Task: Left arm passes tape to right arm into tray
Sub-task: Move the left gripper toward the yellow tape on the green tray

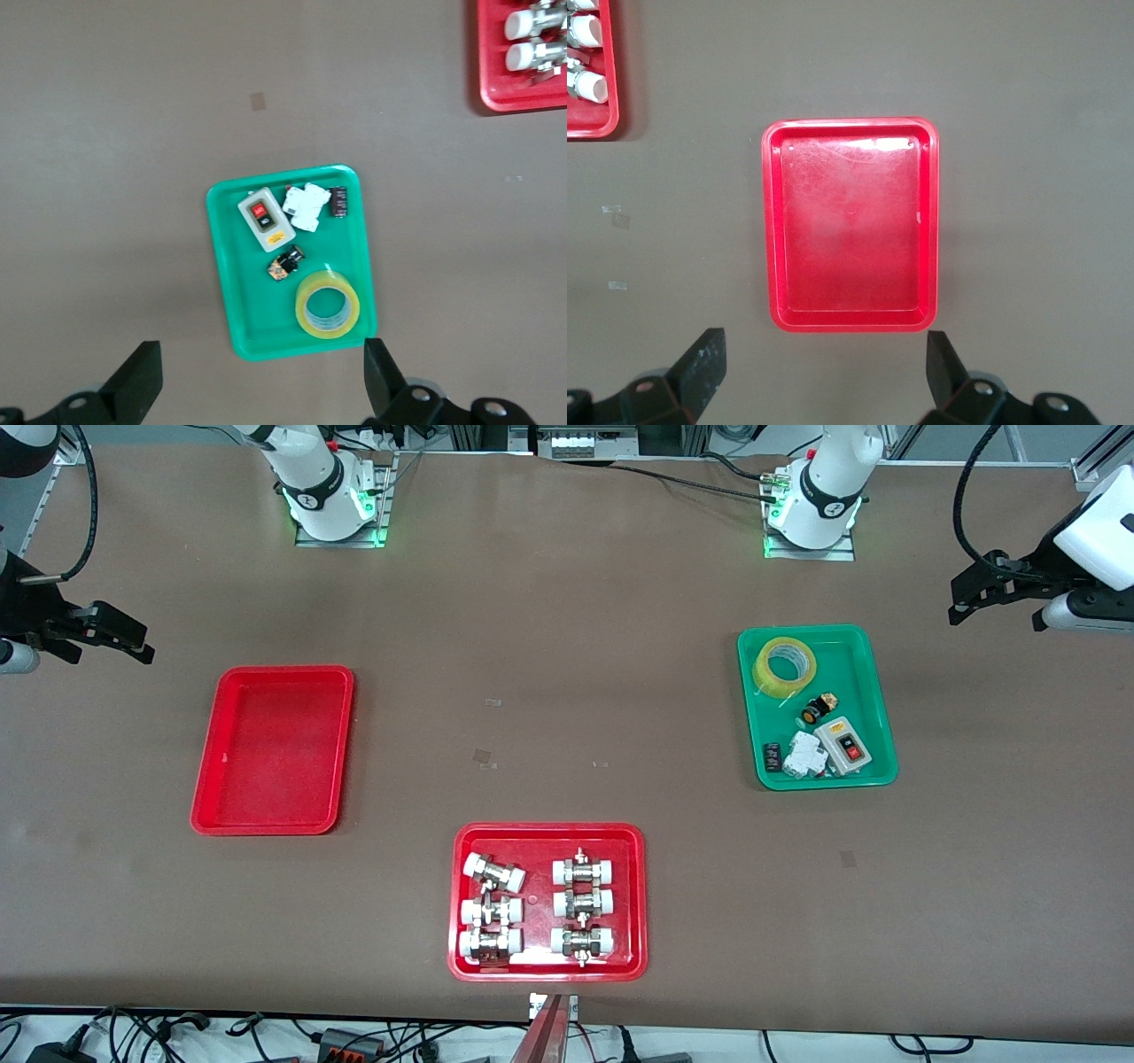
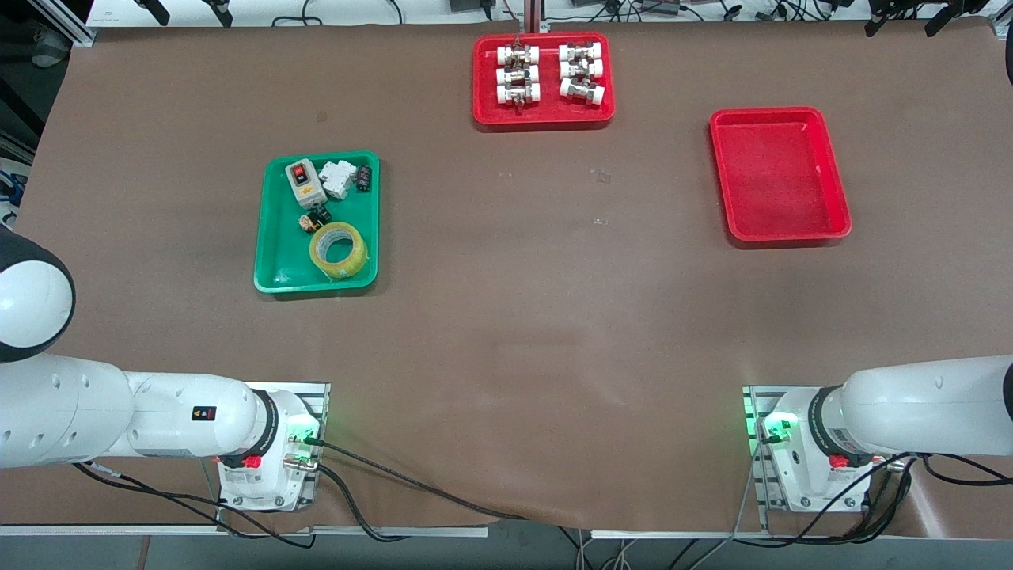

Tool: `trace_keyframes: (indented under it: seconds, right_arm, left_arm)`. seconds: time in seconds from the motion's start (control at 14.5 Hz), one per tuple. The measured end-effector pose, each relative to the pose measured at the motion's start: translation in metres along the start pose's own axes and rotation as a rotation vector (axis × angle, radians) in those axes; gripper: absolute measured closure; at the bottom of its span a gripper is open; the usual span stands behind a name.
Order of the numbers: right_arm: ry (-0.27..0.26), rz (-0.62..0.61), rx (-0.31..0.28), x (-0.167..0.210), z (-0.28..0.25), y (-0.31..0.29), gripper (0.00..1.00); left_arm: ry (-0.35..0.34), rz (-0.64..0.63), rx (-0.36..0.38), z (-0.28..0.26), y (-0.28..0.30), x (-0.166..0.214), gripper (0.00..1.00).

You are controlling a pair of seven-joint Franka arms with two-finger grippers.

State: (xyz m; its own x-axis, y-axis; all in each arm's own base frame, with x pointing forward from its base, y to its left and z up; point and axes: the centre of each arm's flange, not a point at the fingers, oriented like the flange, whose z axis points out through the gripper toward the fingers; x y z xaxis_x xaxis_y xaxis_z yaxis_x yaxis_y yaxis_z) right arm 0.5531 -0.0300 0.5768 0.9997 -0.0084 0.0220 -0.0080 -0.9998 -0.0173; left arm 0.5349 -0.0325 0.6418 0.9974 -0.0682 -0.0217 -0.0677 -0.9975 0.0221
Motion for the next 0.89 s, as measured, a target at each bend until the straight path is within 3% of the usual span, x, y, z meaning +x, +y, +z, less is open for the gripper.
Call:
trace_keyframes:
  seconds: [0.55,0.89]
  right_arm:
    - [0.004,0.0,0.0,-0.001,-0.002,0.0,0.0]
    - [0.004,0.0,0.0,-0.001,-0.002,0.0,0.0]
  left_arm:
    - [-0.017,0.0,-0.028,0.005,-0.005,0.002,0.0]
    - [-0.196,0.006,-0.035,0.058,-0.004,0.007,0.0]
